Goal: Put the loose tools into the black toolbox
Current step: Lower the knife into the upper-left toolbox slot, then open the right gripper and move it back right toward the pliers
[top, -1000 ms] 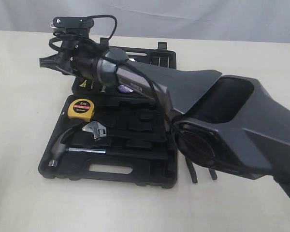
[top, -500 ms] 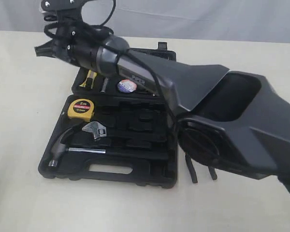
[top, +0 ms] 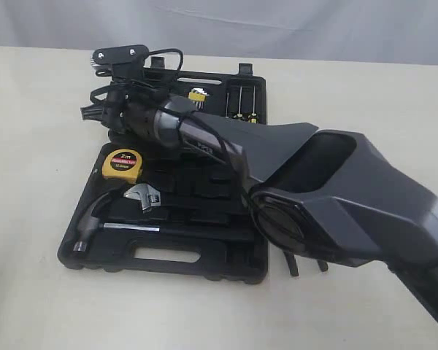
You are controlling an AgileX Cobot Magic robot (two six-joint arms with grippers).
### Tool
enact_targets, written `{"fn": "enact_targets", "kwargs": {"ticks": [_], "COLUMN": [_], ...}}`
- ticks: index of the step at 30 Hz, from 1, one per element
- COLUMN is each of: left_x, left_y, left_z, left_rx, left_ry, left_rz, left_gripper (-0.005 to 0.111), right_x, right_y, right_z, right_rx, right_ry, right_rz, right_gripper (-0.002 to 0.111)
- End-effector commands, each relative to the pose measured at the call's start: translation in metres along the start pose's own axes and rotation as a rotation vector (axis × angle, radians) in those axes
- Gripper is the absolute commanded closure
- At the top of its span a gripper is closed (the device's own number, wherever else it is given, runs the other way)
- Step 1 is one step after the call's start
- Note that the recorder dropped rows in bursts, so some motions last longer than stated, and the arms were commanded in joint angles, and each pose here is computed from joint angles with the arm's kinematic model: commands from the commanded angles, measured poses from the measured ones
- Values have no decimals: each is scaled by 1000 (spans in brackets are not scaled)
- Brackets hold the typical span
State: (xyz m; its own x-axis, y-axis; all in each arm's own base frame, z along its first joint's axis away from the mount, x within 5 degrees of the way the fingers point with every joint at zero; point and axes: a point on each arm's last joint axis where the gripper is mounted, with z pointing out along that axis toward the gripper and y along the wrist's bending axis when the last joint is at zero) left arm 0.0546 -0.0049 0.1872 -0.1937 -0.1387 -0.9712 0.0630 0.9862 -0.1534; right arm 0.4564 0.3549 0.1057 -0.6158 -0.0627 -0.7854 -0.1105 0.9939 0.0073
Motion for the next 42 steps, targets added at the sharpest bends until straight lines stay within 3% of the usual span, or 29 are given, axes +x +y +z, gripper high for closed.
{"fn": "enact_targets", "kwargs": {"ticks": [1,17,25,33,36,40,42], "left_x": [-2,-2,-2,-1,-1,-1,-1], "left_y": [0,0,0,0,0,0,0], "left_z": [0,0,0,0,0,0,0], "left_rx": [5,5,5,5,5,5,5], "left_ry": [-1,-1,-1,1,1,1,1], "left_rz": [3,3,3,3,3,3,3], "left_gripper": [107,107,107,107,107,107,107], "right_x": [1,-2,-29,-68,-100,-135,-130], "right_y": [-1,-5,7,5,-16,-43,-64], "right_z": [5,4,-29,-109,-176,-253,-276], "right_rx": [-30,23,-20,-82,-101,-198,-238], "right_ry": [-4,10,-35,176,284,211,265], "right_rz": [-7,-85,-144,-372,-488,-452,-419], "right_gripper": [109,109,109,109,109,109,109]}}
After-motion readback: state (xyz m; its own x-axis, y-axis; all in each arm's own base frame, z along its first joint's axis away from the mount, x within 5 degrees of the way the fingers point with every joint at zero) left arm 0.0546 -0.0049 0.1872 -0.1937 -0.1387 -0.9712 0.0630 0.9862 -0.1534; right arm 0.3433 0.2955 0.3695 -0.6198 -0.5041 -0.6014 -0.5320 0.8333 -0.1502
